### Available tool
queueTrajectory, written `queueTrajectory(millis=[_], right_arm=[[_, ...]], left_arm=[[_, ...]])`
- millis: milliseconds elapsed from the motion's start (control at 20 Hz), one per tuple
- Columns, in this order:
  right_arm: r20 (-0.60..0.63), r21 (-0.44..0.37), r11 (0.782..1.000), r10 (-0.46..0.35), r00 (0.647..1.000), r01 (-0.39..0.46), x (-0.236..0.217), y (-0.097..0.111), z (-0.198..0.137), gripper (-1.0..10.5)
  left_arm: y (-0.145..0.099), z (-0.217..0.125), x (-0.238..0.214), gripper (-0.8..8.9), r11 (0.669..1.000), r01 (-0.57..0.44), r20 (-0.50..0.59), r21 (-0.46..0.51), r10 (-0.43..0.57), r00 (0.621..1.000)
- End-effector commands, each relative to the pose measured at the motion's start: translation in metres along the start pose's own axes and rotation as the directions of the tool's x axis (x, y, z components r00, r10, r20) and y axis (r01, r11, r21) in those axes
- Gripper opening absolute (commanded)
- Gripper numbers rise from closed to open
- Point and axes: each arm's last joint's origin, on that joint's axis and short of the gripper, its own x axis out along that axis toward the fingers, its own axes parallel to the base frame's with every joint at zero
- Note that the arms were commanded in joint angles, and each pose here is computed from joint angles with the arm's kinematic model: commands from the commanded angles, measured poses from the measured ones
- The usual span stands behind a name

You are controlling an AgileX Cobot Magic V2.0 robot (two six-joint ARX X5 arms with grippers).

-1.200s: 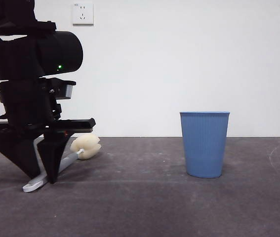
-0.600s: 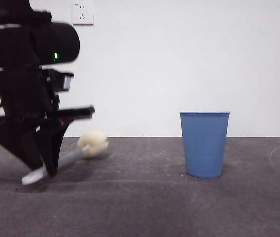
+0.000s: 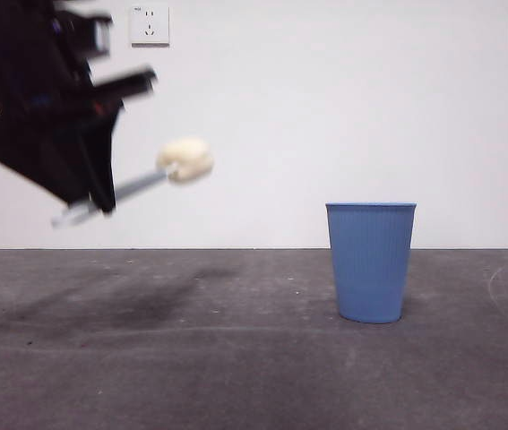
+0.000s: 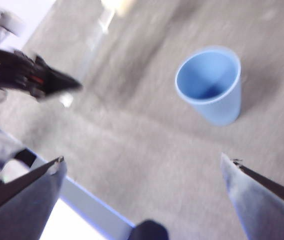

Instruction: Pick up the cup brush,pick up the cup,insert the brush into the cup,clean the cup,put the cup brush back,put the cup back to the fixed position on the table

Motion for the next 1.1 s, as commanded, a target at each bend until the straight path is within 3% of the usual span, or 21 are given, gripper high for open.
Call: queueTrajectory(millis=[50, 300, 500, 650, 800, 1100], right_arm=[[-0.040, 0.029, 1.000, 0.005, 0.999, -0.004, 0.017, -0.010, -0.001, 6.0], [-0.043, 0.024, 0.998, -0.061, 0.997, 0.062, 0.052, -0.033, -0.019, 6.0], [-0.021, 0.082, 0.996, -0.042, 0.999, 0.043, 0.087, -0.050, -0.056, 6.0], [0.012, 0.076, 0.994, -0.086, 0.996, 0.085, 0.105, -0.057, -0.078, 6.0], [0.056, 0.051, 0.990, -0.131, 0.990, 0.128, 0.118, -0.063, -0.093, 6.0], [0.132, -0.088, 0.986, -0.131, 0.983, 0.143, 0.149, -0.070, -0.096, 5.9]], left_arm=[[0.001, -0.005, -0.022, -0.08, 0.998, 0.016, 0.043, 0.058, -0.018, 0.999], [0.005, -0.017, -0.065, -0.08, 0.993, 0.033, 0.108, 0.111, -0.045, 0.993], [0.009, -0.028, -0.080, -0.08, 0.989, 0.026, 0.085, 0.147, -0.039, 0.996], [0.010, -0.032, -0.083, -0.08, 0.986, 0.029, 0.071, 0.161, -0.041, 0.997], [0.009, -0.032, -0.083, -0.08, 0.984, 0.047, 0.068, 0.172, -0.059, 0.996], [0.009, -0.031, -0.083, -0.08, 0.983, 0.052, 0.068, 0.175, -0.065, 0.996]])
